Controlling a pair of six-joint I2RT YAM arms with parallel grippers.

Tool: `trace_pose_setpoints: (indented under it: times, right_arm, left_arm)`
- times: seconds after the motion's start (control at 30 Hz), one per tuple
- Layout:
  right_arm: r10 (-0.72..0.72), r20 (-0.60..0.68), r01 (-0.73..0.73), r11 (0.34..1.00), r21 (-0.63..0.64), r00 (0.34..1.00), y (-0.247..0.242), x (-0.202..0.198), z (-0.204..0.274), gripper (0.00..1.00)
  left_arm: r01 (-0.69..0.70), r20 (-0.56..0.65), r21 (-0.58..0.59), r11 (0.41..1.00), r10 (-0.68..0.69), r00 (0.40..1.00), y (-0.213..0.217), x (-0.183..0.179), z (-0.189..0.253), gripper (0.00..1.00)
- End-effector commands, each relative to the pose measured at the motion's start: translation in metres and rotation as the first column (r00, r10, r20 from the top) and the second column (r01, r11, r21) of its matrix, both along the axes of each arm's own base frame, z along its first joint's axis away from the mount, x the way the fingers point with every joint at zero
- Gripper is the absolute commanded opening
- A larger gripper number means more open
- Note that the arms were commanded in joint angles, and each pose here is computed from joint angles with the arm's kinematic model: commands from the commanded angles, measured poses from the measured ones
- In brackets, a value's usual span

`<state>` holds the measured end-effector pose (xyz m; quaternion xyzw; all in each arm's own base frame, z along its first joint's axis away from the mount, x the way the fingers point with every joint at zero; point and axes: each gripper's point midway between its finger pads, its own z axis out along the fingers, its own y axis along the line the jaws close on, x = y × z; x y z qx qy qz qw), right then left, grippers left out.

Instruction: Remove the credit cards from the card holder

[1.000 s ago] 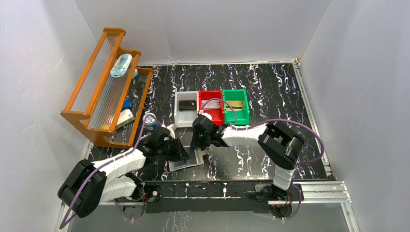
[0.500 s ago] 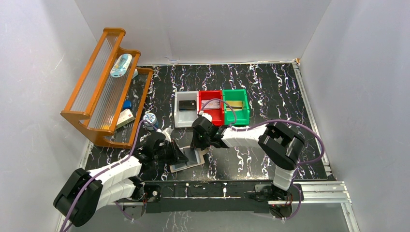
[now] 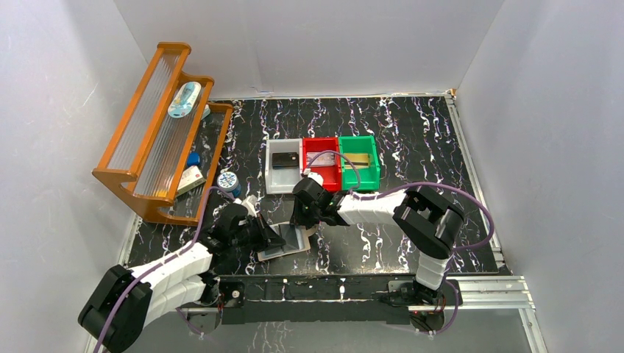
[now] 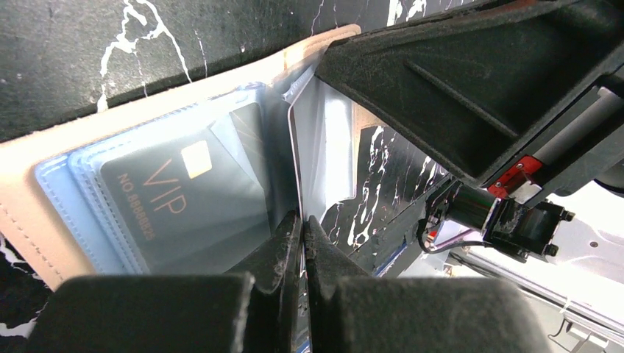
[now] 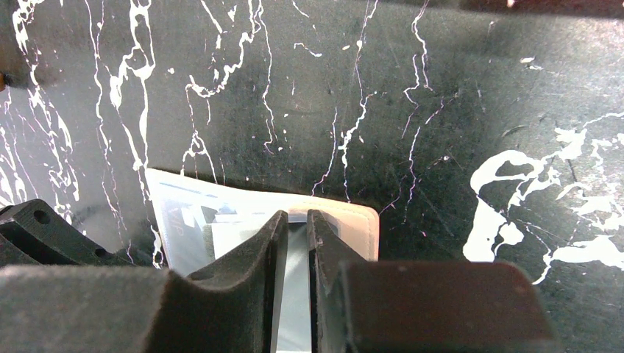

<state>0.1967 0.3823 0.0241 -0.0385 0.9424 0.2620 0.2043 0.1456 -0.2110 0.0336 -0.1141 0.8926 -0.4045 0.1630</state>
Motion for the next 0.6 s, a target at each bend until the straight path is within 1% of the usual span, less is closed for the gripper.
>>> trace_pose_setpoints:
  times: [0.0,0.13,0.27,0.37,0.4,0.5,0.57]
  right_arm:
    - [-0.008,-0.120,-0.027,0.957,-0.288,0.993,-0.066,-0.033,-0.066,0.25]
    - [-0.007,-0.113,-0.025,0.959,-0.282,0.994,-0.064,-0.032,-0.063,0.25]
    - [-0.005,-0.112,-0.028,0.958,-0.287,0.994,-0.065,-0.032,-0.064,0.25]
    - [-0.006,-0.117,-0.028,0.958,-0.287,0.993,-0.065,-0.032,-0.066,0.25]
    - [-0.005,-0.118,-0.029,0.957,-0.287,0.993,-0.065,-0.033,-0.066,0.25]
    - [-0.006,-0.120,-0.028,0.958,-0.286,0.993,-0.065,-0.033,-0.066,0.25]
    - [-0.006,-0.121,-0.029,0.958,-0.285,0.993,-0.065,-0.033,-0.066,0.25]
  left_arm:
    - [-0.004,-0.017,0.010,1.000,0.004,1.000,0.005,-0.005,-0.004,0.01]
    - [-0.004,-0.019,0.011,1.000,0.004,1.000,0.005,-0.006,-0.006,0.05]
    - [0.005,-0.018,0.001,1.000,-0.005,1.000,0.004,-0.006,-0.005,0.05]
    - [0.012,-0.005,-0.009,1.000,-0.012,1.000,0.001,-0.003,0.000,0.12]
    - [0.018,0.002,-0.015,1.000,-0.018,1.000,0.000,-0.002,0.003,0.12]
    - [0.013,0.009,-0.043,0.999,-0.013,1.000,-0.003,-0.001,0.006,0.12]
    - [-0.002,0.001,-0.076,0.997,0.003,1.000,-0.004,-0.001,0.007,0.10]
